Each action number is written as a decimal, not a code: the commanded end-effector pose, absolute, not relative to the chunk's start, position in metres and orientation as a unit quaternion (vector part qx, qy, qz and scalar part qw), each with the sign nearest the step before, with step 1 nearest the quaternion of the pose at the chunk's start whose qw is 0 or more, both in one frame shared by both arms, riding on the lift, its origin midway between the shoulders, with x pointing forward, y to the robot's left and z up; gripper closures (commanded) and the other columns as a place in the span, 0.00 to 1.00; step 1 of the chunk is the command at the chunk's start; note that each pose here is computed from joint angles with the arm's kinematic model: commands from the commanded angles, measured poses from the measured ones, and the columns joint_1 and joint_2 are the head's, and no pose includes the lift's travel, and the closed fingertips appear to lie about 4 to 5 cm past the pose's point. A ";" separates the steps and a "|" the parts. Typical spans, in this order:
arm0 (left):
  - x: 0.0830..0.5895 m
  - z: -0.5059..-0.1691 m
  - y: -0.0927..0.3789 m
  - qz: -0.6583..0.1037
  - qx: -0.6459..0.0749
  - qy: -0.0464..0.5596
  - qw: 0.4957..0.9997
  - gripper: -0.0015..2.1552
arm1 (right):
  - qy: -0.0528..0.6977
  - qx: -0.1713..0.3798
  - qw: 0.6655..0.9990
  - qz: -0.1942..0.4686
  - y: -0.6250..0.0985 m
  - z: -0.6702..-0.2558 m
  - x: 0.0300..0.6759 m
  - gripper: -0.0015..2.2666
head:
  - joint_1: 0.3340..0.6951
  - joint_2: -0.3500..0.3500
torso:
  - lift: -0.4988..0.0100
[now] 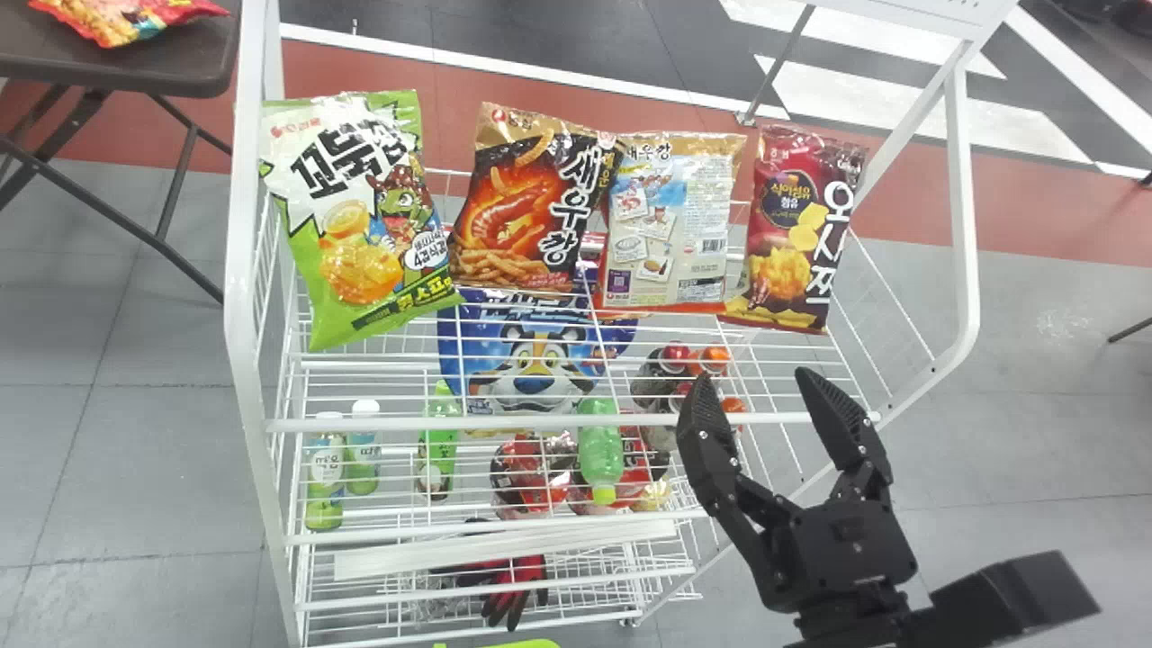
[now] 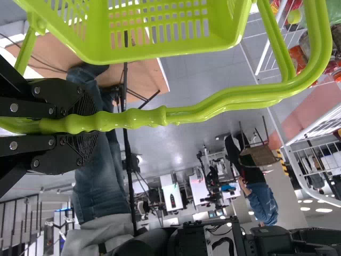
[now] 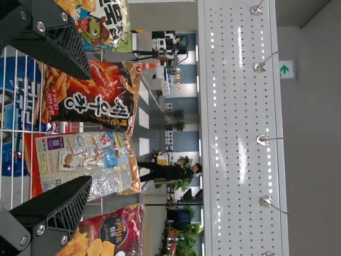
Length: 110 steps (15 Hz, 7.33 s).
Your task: Hold basket handle with left hand then pick Saewookkang with right hand and place into basket
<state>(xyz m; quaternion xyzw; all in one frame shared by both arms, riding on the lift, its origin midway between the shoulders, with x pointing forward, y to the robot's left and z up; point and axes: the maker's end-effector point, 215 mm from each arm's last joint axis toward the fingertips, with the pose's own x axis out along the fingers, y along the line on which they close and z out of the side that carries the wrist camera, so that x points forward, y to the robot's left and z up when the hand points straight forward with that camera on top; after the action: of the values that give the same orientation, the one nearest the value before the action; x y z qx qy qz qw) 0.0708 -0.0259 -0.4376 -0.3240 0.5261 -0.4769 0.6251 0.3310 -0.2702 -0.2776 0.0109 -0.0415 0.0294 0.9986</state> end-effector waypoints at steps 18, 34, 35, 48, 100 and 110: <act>0.073 -0.445 -0.025 -0.470 -0.323 0.530 0.628 0.87 | 0.126 0.003 0.992 0.008 -0.306 -0.381 0.403 0.08 | 1.00 0.00 | 0.94; 0.072 -0.473 -0.023 -0.461 -0.310 0.564 0.611 0.87 | 0.053 0.023 0.998 -0.028 -0.351 -0.370 0.550 0.08 | 1.00 0.00 | 0.94; 0.073 -0.474 -0.022 -0.459 -0.310 0.564 0.612 0.87 | 0.051 0.018 0.998 -0.025 -0.348 -0.370 0.558 0.08 | 1.00 0.00 | 0.94; 0.092 -0.485 -0.014 -0.452 -0.305 0.567 0.617 0.87 | 0.091 -0.028 0.995 -0.023 -0.340 -0.386 0.628 0.43 | 1.00 0.00 | 0.94; 0.126 -0.455 -0.011 -0.460 -0.291 0.518 0.659 0.87 | 0.312 -0.121 0.927 0.172 -0.146 -0.470 0.243 0.92 | 1.00 0.00 | 0.94; 0.125 -0.454 -0.014 -0.459 -0.293 0.520 0.658 0.87 | 0.387 -0.099 0.887 0.232 -0.109 -0.503 0.195 0.92 | 1.00 0.00 | 0.94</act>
<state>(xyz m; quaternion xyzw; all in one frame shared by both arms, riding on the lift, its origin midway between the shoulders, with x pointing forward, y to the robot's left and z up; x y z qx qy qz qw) 0.1264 -0.0141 -0.4541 -0.2930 0.5187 -0.4589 0.6592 0.2000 -0.1158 -0.5015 -0.1021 0.3832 0.2256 0.8899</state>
